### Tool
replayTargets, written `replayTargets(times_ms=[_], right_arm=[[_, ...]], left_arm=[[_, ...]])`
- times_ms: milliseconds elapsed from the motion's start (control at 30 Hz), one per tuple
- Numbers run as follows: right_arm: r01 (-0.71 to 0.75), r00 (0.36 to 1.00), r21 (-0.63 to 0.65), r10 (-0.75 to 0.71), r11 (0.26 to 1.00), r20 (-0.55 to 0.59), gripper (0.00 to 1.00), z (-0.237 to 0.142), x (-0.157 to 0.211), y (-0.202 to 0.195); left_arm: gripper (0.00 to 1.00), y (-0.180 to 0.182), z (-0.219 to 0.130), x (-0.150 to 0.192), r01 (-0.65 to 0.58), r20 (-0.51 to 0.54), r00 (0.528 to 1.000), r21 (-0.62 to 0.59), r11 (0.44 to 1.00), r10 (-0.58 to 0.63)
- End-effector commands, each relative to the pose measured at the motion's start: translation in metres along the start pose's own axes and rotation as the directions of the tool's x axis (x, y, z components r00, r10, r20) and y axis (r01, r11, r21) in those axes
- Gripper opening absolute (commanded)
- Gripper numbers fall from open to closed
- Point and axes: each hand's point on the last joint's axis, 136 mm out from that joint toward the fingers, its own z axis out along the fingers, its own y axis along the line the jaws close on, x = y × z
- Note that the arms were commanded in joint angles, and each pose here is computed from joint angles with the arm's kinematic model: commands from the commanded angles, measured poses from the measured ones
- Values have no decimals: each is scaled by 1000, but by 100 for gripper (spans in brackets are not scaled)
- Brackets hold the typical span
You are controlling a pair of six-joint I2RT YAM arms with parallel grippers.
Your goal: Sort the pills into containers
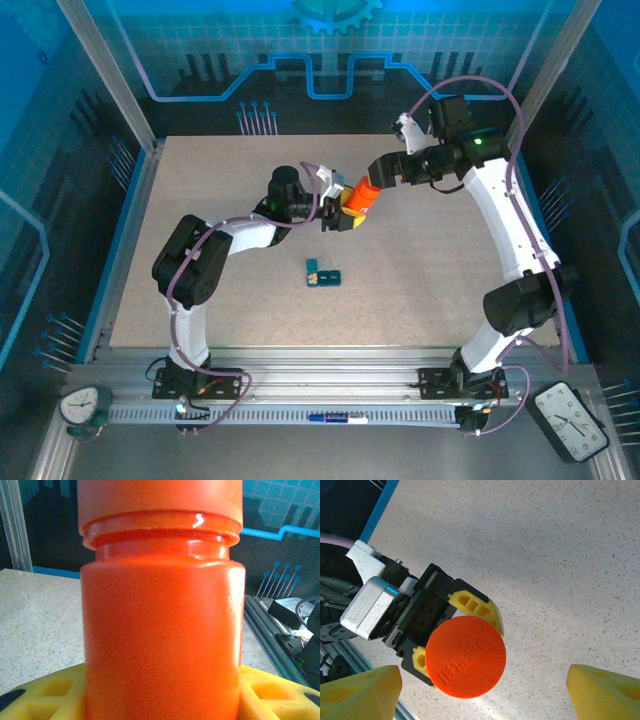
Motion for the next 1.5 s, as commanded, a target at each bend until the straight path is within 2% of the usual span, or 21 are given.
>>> replayTargets(times_ms=[0, 433, 600, 767, 1467], right_arm=[[35, 999, -5, -35, 999, -31, 87, 4, 2, 7], [52, 996, -37, -54, 998, -69, 87, 26, 1, 13], [46, 996, -40, -49, 998, -80, 83, 31, 2, 12], [37, 996, -53, -41, 998, -83, 74, 34, 3, 13], [33, 994, -72, -40, 997, -105, 70, 44, 11, 17]], left_arm=[[0, -4, -6, -18, -67, 19, 998, -1, 998, 67], [0, -4, -5, -18, -66, 19, 998, 5, 998, 66], [0, -5, -5, -18, -65, 19, 998, 6, 998, 65], [0, -5, -5, -19, -67, 20, 998, 4, 998, 67], [0, -5, -5, -20, -69, 22, 997, 6, 998, 69]])
